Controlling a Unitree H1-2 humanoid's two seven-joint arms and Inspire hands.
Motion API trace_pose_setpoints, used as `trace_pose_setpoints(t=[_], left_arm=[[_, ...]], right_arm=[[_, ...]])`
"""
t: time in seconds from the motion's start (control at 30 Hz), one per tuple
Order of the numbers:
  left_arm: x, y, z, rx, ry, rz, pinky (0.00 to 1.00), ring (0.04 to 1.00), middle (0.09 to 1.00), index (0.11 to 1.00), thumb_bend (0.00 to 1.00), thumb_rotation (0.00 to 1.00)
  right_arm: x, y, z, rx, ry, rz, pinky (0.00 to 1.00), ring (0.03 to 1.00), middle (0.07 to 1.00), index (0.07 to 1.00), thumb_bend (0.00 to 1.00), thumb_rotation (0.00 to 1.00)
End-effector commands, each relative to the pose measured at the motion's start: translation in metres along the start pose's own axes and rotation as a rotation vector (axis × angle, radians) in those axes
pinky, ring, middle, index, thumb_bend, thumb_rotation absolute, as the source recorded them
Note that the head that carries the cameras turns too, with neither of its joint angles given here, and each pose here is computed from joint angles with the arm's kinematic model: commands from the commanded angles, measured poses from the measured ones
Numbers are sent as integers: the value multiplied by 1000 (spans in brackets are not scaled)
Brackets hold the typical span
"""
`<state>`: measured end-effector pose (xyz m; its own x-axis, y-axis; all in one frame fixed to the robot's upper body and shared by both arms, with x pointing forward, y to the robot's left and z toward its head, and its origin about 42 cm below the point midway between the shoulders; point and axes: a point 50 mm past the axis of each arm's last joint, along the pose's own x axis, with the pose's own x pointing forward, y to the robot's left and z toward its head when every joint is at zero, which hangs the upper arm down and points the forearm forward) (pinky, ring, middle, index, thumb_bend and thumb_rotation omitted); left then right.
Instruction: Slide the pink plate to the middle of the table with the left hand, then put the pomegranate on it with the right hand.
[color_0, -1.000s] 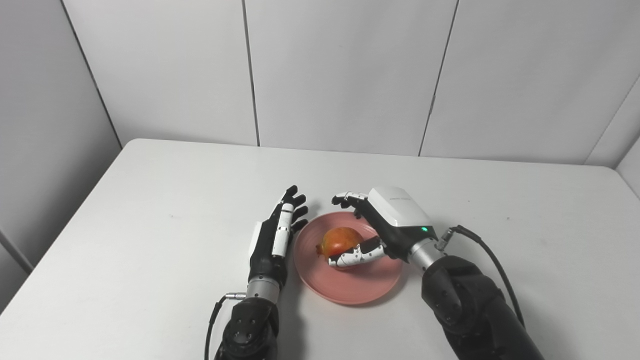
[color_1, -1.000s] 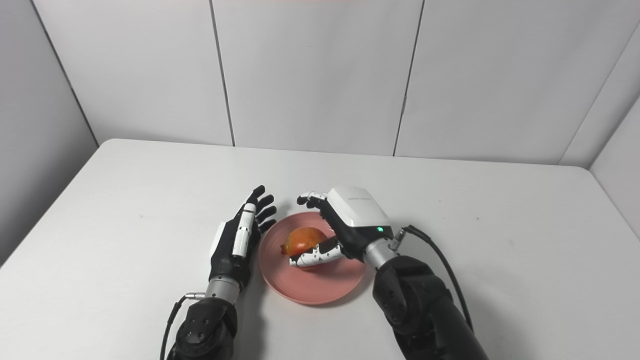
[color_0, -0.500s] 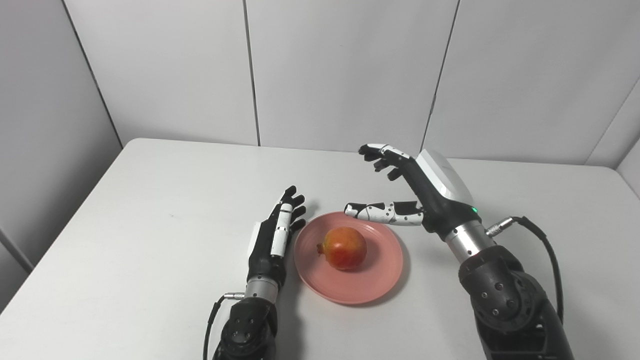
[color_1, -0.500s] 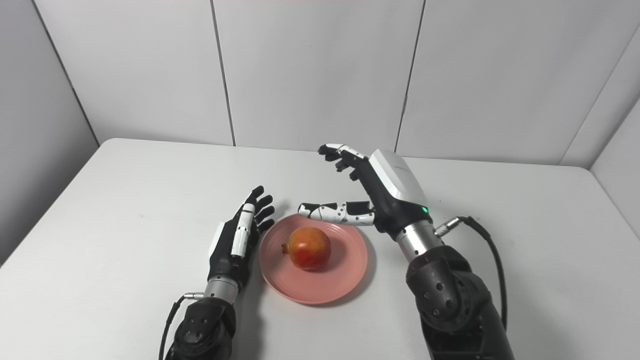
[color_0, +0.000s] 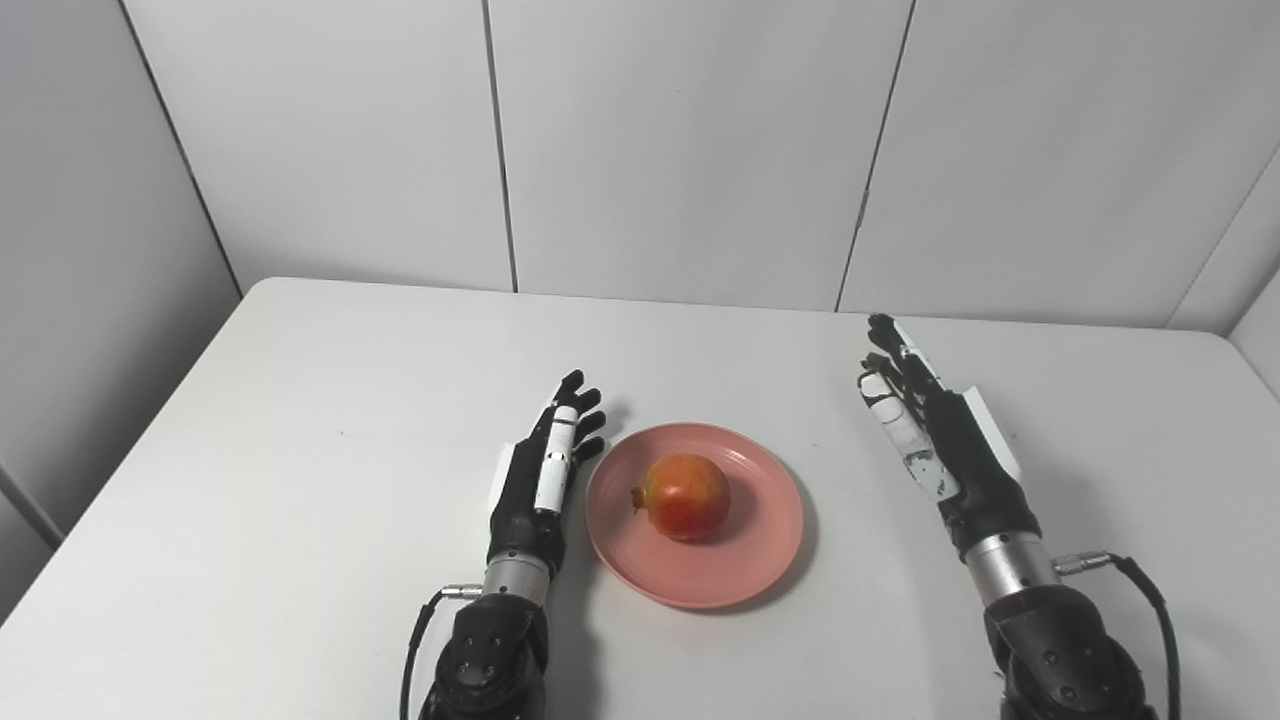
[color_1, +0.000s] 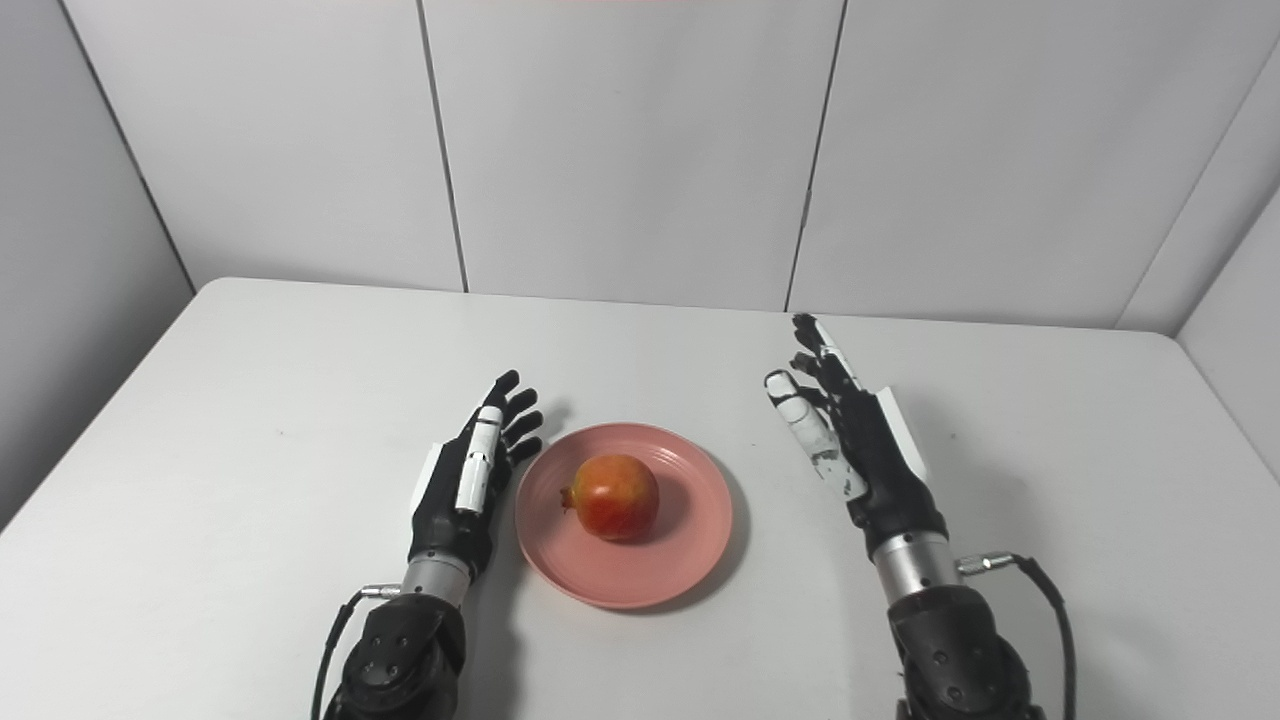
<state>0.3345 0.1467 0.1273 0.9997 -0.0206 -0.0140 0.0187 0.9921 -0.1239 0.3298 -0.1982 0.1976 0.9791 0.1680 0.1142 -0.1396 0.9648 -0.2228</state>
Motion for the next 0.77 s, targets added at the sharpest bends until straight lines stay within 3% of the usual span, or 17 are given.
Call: trace_pose_setpoints(t=[0.0,0.23,0.33,0.5,0.73], left_arm=[[8,-2,25,-18,-120,-27,884,898,916,911,398,1000],[-1,4,28,-26,-130,-40,914,925,944,941,386,1000],[-9,9,28,-35,-134,-48,948,953,970,971,374,1000],[-14,12,25,-34,-124,-59,961,962,978,982,367,1000],[-17,17,23,-28,-120,-82,982,974,992,993,384,1000]], right_arm=[[6,2,12,54,-96,-6,984,994,997,988,650,1000],[1,11,3,101,-61,-10,982,995,1000,1000,531,1000],[3,13,2,143,-66,1,976,995,1000,1000,390,1000],[4,14,-5,145,-69,0,979,994,1000,1000,261,1000],[5,16,-15,133,-57,19,992,999,1000,1000,201,1000]])
